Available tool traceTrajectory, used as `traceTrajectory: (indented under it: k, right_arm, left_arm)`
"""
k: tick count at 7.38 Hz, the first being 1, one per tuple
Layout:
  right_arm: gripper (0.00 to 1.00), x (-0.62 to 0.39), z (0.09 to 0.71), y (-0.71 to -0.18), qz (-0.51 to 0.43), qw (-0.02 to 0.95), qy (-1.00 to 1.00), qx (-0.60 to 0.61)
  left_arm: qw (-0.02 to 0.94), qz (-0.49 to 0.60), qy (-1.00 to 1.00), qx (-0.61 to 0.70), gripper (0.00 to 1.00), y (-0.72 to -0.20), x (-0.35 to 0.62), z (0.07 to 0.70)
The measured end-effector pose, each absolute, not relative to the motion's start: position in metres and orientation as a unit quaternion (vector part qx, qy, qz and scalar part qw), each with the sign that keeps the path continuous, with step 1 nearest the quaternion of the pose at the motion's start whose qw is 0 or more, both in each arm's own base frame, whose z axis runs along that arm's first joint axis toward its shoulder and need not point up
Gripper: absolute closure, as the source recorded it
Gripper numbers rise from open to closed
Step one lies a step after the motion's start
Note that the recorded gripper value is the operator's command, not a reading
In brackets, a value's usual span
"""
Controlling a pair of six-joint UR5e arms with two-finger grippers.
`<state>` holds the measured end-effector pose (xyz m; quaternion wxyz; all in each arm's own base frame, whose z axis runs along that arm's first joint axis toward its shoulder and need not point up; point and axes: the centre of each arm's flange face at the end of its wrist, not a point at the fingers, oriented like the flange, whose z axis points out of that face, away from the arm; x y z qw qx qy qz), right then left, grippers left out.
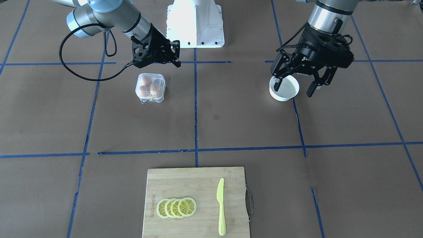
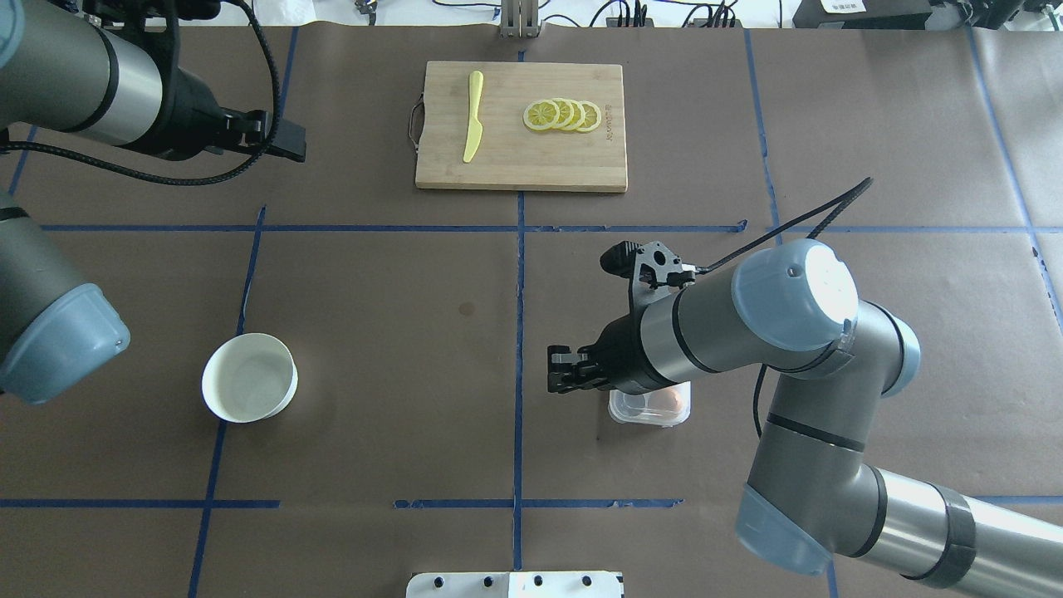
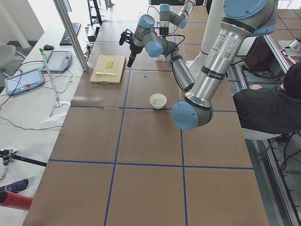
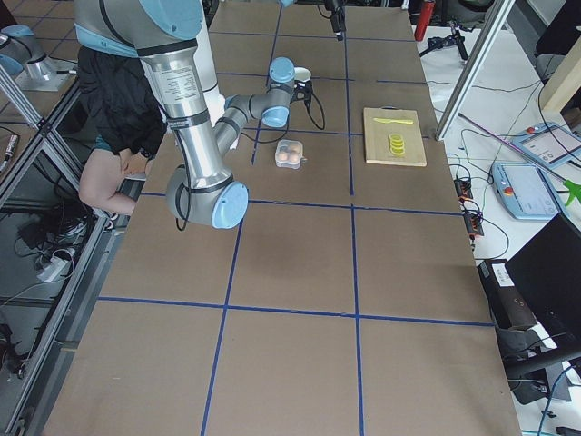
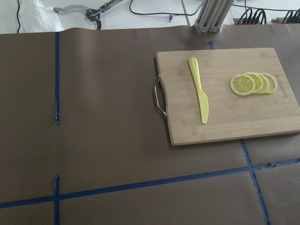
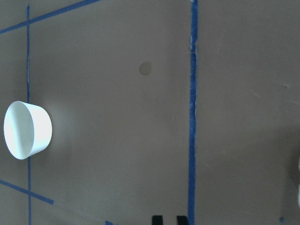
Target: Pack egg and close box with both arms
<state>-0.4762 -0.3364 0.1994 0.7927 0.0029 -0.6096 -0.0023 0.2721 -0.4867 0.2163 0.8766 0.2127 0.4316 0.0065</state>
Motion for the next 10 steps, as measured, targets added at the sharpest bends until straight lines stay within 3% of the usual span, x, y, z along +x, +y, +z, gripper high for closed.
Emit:
traceTrajectory:
  k: [5,10]
  right_arm:
    - [0.0,-0.442,0.167,-0.386,0.053,0.828,-0.556,0.044]
    - [0.0,-0.262,0.288,-0.497,-0.051,0.913,-0.396,0.08]
  left_arm:
    - [0.922,0.143,0.308,0.188,0.0,-0.534,0.109,0.417]
    - [0.936,0.183,0.258,0.156,0.0,-0.55,-0.012,0.537]
